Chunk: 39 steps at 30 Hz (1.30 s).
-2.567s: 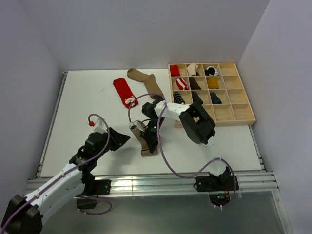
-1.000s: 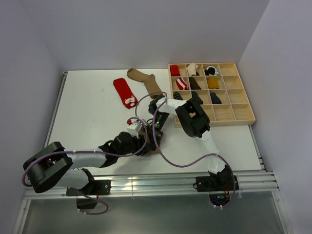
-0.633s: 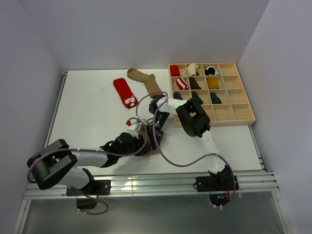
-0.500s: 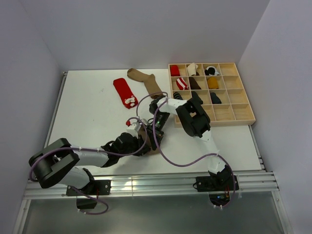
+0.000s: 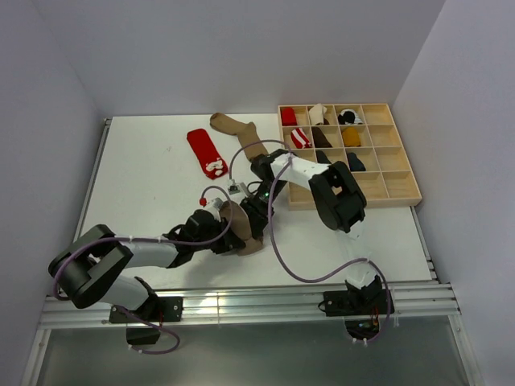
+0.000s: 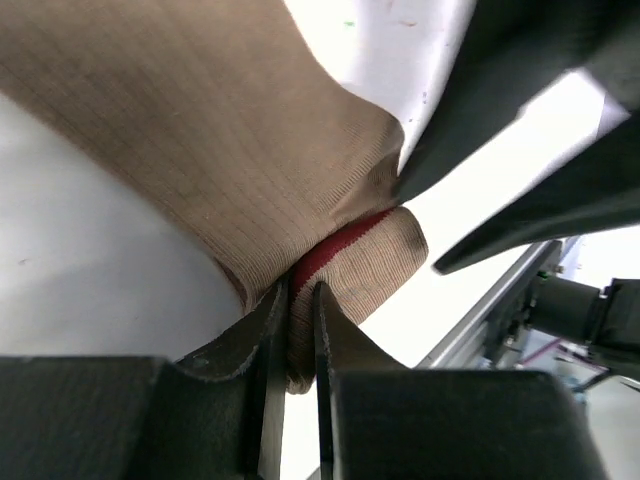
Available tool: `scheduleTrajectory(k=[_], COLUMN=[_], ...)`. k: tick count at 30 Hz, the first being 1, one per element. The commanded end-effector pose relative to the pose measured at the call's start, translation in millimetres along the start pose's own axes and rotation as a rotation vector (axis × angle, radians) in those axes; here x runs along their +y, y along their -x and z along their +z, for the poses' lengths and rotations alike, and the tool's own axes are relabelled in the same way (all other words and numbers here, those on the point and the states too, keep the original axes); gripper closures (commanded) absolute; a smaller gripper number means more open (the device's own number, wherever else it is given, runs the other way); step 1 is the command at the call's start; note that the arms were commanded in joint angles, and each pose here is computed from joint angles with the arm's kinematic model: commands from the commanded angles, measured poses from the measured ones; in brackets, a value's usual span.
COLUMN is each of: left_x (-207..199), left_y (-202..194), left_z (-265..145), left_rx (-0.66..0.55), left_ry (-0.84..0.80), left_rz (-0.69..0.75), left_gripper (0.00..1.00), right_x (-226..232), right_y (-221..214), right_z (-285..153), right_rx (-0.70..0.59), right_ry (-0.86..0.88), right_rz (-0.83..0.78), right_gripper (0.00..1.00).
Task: Roll the socks
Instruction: Roll the sock at the center of the board.
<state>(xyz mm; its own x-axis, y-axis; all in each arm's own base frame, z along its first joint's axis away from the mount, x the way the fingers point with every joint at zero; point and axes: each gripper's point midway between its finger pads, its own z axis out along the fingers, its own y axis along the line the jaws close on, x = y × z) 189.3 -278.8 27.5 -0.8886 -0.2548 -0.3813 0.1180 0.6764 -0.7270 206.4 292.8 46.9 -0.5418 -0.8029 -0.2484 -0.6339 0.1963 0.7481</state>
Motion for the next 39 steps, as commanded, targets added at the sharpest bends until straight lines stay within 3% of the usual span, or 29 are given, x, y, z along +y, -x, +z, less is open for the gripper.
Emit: scheduleTrajectory(k=[1,7,12,13,16,18,28,39], left_x=[25.9,26.1,30.5,29.8,31.5,35.1,36.5,37.3], left_y=[-21.2,-29.3,-32.7,-34.8,-40.1,-41.2,-40.4,-38.3], left_z=[-6.9,-13.9,-16.3,-17.6,-20.6,-21.6,-16.2,-15.1], left_rx=[0.141,0.297,0.414,0.435,0.484,0.5,0.544,0.554], left_ry=[0.112,0.112,0.092,0.089,0.093,0.097,0.108,0.102], left_rz=[-0.087,-0.221,-0.328,-0.333,-0.36,-0.387,-0.443,-0.443], left_gripper=[0.96,0.96,0.96,0.96,0.95,0.95,0.95,0.94], right_x=[5.4,3.9,2.3,-4.5,13.3,27.9,58.4,46.0], right_y=[15.3,18.3,22.3,2.0,-2.8,0.9,1.5,-3.9], right_z=[-23.6,-42.8,-67.2,-55.6,-47.7,-29.1,24.5,51.2], right_rx=[-0.094,-0.195,-0.281,-0.243,-0.244,-0.239,-0.173,-0.047], right_ry=[-0.072,-0.248,-0.547,-0.577,-0.729,-0.743,-0.725,-0.704], right_rz=[-0.069,-0.209,-0.481,-0.495,-0.721,-0.838,-1.065,-1.049], right_gripper=[0.57,0.56,0.54,0.52,0.48,0.46,0.45,0.47])
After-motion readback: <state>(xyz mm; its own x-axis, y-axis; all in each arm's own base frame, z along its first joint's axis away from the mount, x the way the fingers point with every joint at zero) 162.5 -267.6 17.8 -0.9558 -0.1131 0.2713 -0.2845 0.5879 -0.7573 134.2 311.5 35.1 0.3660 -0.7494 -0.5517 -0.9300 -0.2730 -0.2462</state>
